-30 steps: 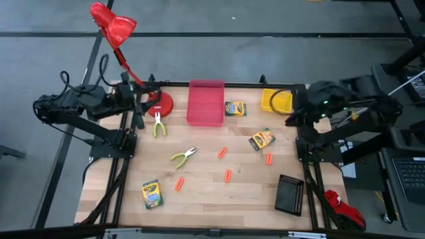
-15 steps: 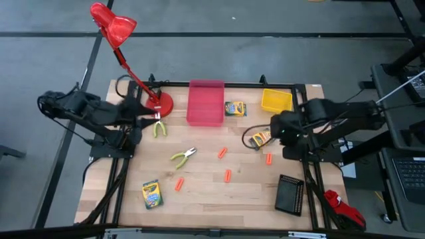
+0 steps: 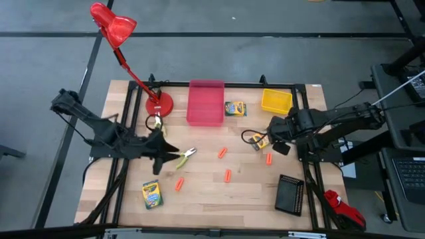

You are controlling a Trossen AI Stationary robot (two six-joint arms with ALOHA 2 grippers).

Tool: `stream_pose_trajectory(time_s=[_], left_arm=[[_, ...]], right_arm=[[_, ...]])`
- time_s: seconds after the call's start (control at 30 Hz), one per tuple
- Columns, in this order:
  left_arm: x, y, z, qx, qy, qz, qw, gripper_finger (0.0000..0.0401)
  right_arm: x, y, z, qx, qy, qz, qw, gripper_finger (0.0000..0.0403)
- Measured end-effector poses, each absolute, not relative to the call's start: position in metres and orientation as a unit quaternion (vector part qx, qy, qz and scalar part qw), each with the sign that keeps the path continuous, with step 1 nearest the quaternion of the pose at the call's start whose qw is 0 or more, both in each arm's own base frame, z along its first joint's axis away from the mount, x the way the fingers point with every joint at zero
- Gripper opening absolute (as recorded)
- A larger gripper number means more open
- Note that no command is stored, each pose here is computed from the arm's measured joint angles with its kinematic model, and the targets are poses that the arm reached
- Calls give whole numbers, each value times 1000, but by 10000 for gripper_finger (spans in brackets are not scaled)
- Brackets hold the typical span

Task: Pick & Place School Supplies
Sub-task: Put the yellow crayon box into the red bin

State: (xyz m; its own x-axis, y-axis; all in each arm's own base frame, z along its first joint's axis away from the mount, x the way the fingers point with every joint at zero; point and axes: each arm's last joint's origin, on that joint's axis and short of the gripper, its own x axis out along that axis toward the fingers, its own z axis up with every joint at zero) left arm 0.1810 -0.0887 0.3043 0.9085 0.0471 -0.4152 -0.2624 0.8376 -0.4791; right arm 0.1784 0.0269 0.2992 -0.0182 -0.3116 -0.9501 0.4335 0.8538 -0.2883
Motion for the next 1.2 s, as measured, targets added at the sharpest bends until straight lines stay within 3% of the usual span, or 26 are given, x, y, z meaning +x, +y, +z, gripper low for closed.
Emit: stream_pose_trajectory(time_s=[0.23,0.5,0.67,0.9,1.2], left_arm=[[205,-102,287,-350,136,122,919,133],[235,-107,284,-478,-3,188,858,133],[259,-99,267,-513,2,189,837,133],[281,-84,269,-512,5,108,852,133],[282,-80,269,-504,14,108,857,133]], right_arm=[[168,24,265,65,672,-344,652,57],[171,22,244,152,611,-422,652,57],[177,19,241,182,578,-438,664,57],[193,12,238,200,552,-395,707,57],[173,-6,203,284,591,-391,646,57]])
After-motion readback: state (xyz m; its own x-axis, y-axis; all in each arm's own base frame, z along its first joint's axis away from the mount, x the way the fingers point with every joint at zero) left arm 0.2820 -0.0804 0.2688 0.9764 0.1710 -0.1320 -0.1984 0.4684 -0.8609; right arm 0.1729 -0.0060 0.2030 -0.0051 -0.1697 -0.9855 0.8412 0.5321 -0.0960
